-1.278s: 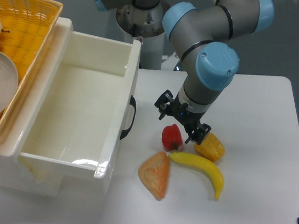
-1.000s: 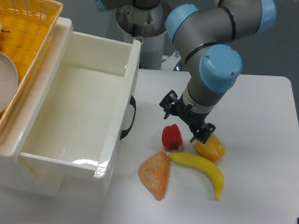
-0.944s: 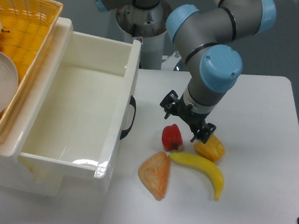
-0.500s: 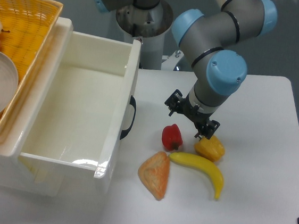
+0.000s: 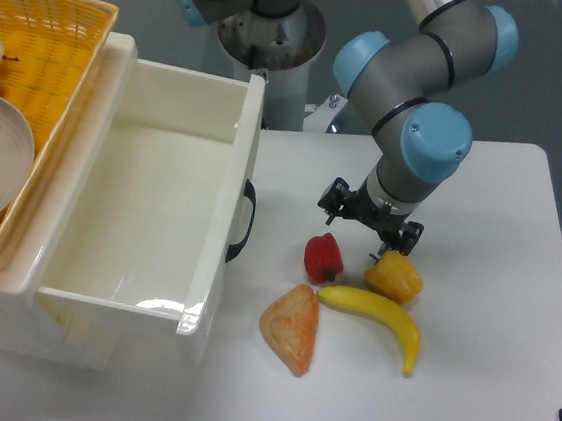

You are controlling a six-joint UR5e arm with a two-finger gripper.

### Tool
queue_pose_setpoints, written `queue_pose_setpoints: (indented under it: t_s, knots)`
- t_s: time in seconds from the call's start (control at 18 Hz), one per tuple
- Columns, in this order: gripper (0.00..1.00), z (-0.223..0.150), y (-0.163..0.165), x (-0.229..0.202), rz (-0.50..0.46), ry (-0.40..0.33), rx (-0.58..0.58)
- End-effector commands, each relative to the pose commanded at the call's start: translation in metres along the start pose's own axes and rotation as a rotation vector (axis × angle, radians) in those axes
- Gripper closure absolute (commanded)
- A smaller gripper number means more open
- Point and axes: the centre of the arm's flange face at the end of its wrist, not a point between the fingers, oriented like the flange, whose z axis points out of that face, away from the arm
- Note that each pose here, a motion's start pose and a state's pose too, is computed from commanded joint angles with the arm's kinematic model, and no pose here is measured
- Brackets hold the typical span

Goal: Pick up the red pepper
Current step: 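Move the open gripper over the red bell pepper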

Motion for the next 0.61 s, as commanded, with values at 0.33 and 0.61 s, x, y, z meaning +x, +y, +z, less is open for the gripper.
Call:
queue_pose_setpoints:
  t_s: [0.33, 0.61]
  knots:
    - [0.00, 0.013, -0.005, 0.002, -0.133, 0.011, -0.014]
    - [0.00, 0.046, -0.019, 0.008, -0.108, 0.043, -0.060]
